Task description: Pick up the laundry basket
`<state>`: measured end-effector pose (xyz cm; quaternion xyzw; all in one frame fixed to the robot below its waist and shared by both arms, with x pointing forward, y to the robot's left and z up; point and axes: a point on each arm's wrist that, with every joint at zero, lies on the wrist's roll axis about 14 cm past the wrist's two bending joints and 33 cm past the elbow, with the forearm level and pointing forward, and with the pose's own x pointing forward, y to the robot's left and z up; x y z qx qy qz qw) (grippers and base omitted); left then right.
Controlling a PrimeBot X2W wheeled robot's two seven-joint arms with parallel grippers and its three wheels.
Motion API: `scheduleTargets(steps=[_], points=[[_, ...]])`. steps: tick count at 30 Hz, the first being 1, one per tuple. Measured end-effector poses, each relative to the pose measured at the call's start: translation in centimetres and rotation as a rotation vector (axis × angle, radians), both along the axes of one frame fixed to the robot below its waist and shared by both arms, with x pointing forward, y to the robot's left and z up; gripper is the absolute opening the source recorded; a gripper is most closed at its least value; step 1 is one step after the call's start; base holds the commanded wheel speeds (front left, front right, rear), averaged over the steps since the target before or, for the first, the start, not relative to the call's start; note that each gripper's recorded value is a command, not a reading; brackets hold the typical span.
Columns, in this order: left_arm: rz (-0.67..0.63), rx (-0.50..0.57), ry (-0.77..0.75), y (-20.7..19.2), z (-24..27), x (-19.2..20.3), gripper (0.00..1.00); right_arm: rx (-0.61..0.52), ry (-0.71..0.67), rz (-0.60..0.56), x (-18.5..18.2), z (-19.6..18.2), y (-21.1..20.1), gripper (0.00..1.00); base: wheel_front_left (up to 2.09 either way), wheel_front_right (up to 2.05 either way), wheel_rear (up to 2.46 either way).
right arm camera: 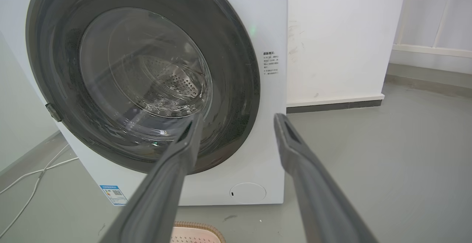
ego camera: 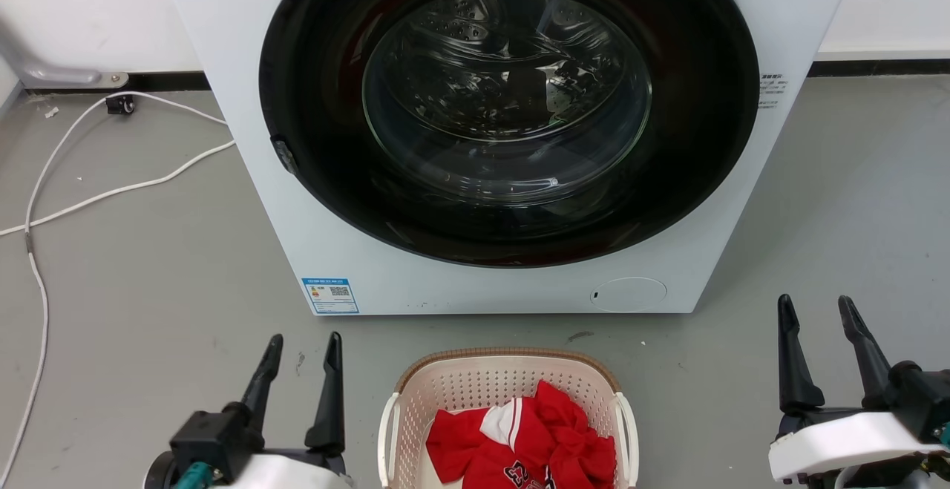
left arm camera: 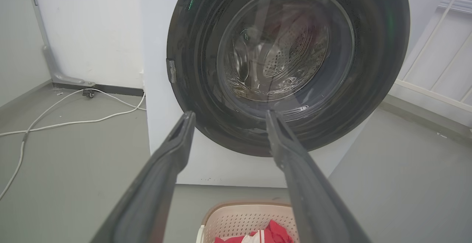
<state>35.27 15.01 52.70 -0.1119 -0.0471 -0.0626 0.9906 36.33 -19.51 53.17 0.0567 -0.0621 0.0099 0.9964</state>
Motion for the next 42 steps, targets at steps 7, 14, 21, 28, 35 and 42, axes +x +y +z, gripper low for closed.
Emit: scheduleTargets(steps=[7, 14, 21, 28, 35, 42], points=[[-0.035, 0.096, 0.038, -0.9, -1.7, -0.4, 1.00, -0.050, 0.008, 0.003, -0.1, -0.5, 0.1, 1.00, 0.00, 0.00, 0.00], [-0.039, 0.154, 0.035, -1.3, -2.1, -0.4, 1.00, -0.098, 0.022, 0.012, -0.2, -1.1, 0.4, 1.00, 0.00, 0.00, 0.00], [-0.014, 0.146, 0.005, -0.9, -1.3, -0.2, 1.00, -0.130, 0.016, 0.029, -0.1, -1.2, 1.0, 1.00, 0.00, 0.00, 0.00], [-0.010, 0.163, -0.015, -0.7, -1.1, -0.2, 1.00, -0.094, 0.007, 0.035, -0.1, -1.2, 1.2, 1.00, 0.00, 0.00, 0.00], [-0.016, 0.186, -0.017, -0.7, -1.3, -0.6, 1.00, -0.052, 0.009, 0.041, -0.2, -1.5, 1.5, 1.00, 0.00, 0.00, 0.00], [-0.035, 0.216, -0.024, -1.0, -1.5, -0.8, 1.00, -0.102, 0.004, 0.055, -0.3, -1.5, 1.9, 1.00, 0.00, 0.00, 0.00]])
